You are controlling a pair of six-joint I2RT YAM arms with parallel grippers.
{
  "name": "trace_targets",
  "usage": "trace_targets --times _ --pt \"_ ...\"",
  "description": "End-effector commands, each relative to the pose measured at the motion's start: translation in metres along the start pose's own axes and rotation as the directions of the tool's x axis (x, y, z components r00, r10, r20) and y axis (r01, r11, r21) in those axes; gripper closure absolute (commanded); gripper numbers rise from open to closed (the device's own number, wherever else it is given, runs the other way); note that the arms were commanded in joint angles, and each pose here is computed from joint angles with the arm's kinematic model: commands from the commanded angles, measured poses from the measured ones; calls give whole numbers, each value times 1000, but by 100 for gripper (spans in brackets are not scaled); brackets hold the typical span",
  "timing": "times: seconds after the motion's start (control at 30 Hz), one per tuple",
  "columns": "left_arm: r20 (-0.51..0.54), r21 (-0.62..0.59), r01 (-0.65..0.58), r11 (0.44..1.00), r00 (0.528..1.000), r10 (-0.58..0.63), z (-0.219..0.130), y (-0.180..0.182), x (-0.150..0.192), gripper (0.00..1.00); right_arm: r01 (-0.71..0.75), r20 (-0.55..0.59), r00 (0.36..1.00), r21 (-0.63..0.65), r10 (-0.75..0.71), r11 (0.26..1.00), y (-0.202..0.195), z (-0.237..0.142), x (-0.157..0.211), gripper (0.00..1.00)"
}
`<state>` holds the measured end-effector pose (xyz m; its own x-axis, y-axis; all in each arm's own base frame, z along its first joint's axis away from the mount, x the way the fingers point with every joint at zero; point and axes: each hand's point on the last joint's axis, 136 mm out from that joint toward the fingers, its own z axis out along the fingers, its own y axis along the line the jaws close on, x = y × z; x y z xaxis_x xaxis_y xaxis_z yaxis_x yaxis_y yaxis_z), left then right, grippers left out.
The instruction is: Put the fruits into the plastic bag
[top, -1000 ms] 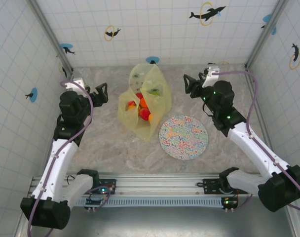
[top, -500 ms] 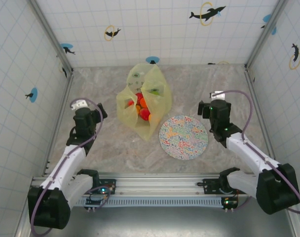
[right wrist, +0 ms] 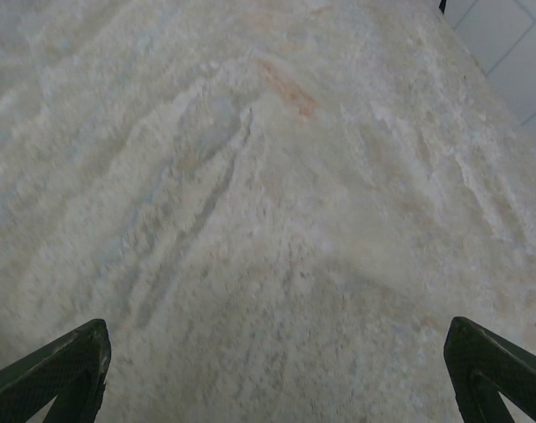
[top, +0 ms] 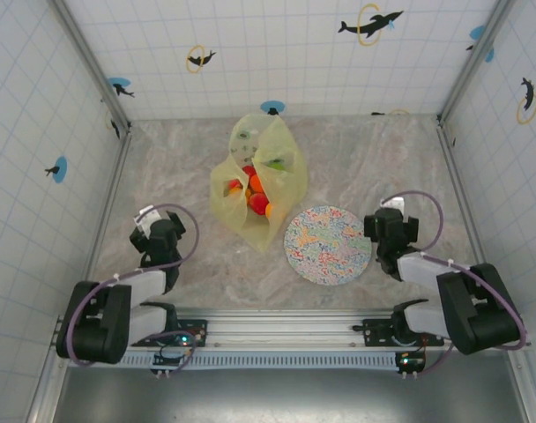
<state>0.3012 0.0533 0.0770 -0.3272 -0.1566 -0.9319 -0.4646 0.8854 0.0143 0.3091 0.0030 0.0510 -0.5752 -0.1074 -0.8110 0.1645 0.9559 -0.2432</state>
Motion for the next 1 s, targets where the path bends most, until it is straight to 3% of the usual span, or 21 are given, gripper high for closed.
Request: trace_targets --times 0.0,0.33,0.57,0.63,0.7,0.77,0.83,0.93,0.97 --pt "113 20 -44 999 993 41 -1 -3 -18 3 -9 99 995 3 9 1000 -3 0 -9 0" --pt "219 133 -113 985 972 82 -17 -11 -9 2 -97 138 984 -144 117 985 6 2 1 1" --pt "146 229 -99 968 987 66 -13 -18 7 3 -136 181 968 -207 174 969 1 2 -8 1" --pt "191 252 -106 962 980 58 -13 -23 -1 2 -147 206 960 -215 192 965 -4 -2 -9 0" --pt "110 252 -104 962 991 79 -7 -23 14 3 -165 246 944 -220 219 961 -9 -9 -7 1" --pt "141 254 -93 963 988 58 -6 -24 6 2 -190 268 931 -222 247 956 -14 -13 -3 0" --pt "106 252 -98 963 992 73 -4 -23 13 2 -192 298 920 -224 254 956 -15 -14 -7 0" --pt "112 249 -97 963 991 71 -4 -22 12 2 -177 200 954 -220 222 959 -7 4 1 0" --pt "106 253 -97 963 992 72 -4 -23 13 2 -180 228 946 -225 231 958 -8 1 -3 0"
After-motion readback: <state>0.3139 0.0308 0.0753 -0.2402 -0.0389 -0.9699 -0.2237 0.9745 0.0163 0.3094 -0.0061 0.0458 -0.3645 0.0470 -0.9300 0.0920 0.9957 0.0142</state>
